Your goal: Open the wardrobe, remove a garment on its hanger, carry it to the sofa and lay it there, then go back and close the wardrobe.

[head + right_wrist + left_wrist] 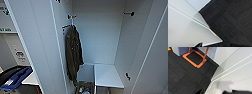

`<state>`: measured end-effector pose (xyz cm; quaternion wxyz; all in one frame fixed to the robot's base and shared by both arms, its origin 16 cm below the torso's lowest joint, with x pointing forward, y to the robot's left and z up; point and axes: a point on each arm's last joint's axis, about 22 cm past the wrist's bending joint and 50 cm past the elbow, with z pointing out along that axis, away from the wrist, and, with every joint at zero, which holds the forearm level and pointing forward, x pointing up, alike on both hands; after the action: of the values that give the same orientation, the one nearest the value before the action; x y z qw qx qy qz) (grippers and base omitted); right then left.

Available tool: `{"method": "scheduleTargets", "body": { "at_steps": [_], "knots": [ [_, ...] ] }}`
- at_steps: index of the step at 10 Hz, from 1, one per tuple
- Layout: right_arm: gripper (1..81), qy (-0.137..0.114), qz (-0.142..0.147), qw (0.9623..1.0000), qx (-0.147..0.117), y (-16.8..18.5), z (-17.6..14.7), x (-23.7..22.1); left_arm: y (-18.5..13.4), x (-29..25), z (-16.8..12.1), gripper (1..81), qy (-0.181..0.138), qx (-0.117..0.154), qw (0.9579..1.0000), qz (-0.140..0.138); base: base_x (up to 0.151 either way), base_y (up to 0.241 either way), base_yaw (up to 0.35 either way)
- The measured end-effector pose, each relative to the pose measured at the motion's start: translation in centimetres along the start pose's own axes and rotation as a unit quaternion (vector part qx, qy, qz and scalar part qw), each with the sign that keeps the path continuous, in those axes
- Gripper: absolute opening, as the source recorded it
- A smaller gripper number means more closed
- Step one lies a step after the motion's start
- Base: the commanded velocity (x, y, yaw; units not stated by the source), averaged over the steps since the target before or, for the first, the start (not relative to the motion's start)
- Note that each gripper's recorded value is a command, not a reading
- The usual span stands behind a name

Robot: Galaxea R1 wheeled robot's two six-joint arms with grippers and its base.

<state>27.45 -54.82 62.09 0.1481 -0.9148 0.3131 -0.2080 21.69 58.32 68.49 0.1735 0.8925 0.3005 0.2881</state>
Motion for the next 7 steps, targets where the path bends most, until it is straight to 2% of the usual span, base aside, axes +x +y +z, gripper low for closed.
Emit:
{"method": "scheduleTargets", "body": {
  "at_steps": [1, 2, 3, 5, 7],
  "knots": [
    [81.1, 0.006, 0.002, 1.0, 0.002, -0.2, -0.6, 1.2, 1.1, 2.3, 0.3, 81.1, 0.013, -0.004, 0.9999, -0.005, 0.0, 0.0, 0.0],
    [81.1, 0.003, 0.005, 0.9999, 0.009, -1.1, -1.0, 1.4, 2.4, 4.4, 0.8, 81.1, 0.021, -0.009, 0.9997, -0.005, 0.0, 0.0, 0.0],
    [81.1, -0.008, 0.01, 0.9995, 0.027, -3.3, -0.8, 0.8, 4.3, 6.6, 1.5, 81.1, 0.026, -0.013, 0.9996, -0.005, 0.0, 0.0, 0.0],
    [81.1, -0.019, 0.02, 0.9984, 0.049, -6.1, -0.3, 0.3, 7.4, 8.0, 3.9, 81.1, 0.002, -0.001, 1.0, 0.004, 0.0, 0.0, 0.0],
    [81.1, -0.029, 0.023, 0.9976, 0.058, -7.3, 0.2, -0.5, 12.0, 4.9, 7.8, 81.1, -0.042, -0.017, 0.999, 0.002, 0.0, 0.0, 0.0]
  ]
}}
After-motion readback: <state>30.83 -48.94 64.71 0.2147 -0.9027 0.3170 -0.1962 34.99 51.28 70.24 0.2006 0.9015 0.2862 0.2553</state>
